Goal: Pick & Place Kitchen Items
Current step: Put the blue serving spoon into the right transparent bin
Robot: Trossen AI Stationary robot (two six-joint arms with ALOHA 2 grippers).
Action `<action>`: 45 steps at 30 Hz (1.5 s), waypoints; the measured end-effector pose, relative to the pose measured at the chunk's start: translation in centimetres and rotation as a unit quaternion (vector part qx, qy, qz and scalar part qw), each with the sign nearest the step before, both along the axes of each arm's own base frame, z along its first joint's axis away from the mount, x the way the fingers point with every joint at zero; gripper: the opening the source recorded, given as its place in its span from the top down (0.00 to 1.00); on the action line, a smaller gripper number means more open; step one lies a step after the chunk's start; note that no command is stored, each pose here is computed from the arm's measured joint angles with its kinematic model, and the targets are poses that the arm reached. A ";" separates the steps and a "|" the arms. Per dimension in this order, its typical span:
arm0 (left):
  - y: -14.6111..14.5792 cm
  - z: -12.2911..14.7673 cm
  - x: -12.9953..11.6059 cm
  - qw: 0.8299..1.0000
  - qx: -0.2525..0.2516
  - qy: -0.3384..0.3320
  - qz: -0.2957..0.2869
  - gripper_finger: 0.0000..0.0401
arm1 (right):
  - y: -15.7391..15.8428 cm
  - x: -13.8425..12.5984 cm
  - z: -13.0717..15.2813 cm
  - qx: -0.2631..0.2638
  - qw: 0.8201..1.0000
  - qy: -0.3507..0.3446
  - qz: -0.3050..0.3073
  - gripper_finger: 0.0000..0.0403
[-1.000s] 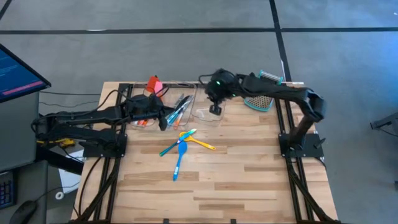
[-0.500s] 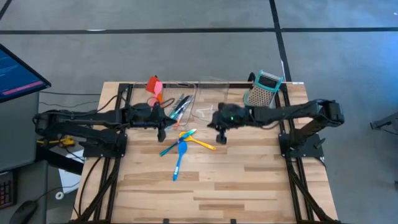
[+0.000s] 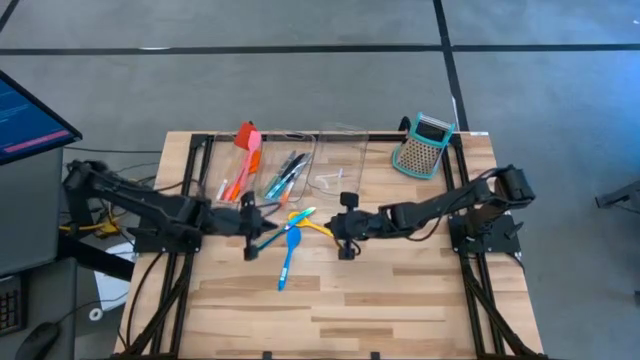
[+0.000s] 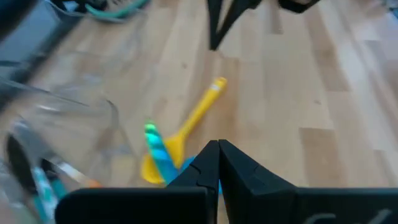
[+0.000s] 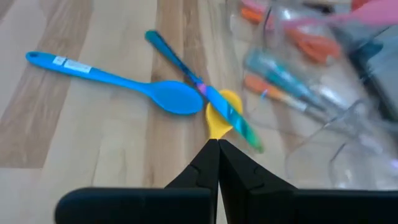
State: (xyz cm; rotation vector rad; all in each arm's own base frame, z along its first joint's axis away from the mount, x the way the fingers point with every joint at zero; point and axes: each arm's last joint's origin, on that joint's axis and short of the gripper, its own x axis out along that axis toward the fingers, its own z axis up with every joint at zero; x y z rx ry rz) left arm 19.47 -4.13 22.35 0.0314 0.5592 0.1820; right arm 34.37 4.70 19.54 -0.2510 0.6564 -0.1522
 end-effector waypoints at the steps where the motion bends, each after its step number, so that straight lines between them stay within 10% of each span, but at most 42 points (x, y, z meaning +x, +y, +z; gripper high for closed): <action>1: -0.5 -0.1 -0.2 1.000 -0.009 0.001 -0.003 1.00 | 0.1 0.1 -0.3 0.005 1.000 0.003 -0.003 1.00; 11: -3.5 -0.1 -1.2 0.997 -0.045 0.000 -0.056 1.00 | 1.0 1.8 -1.9 0.064 0.997 0.001 -0.036 1.00; 29: -6.1 -1.3 -1.4 0.982 -0.189 0.006 0.006 1.00 | 4.4 6.7 0.3 0.016 0.988 0.078 0.134 1.00; 34: -6.9 -2.6 0.2 0.976 -0.216 -0.006 0.040 1.00 | 3.5 5.5 0.8 0.001 0.984 0.135 0.118 1.00; 45: -5.5 -2.9 3.5 0.965 -0.237 0.003 0.111 1.00 | 0.8 -0.8 2.8 0.007 0.992 0.028 0.122 1.00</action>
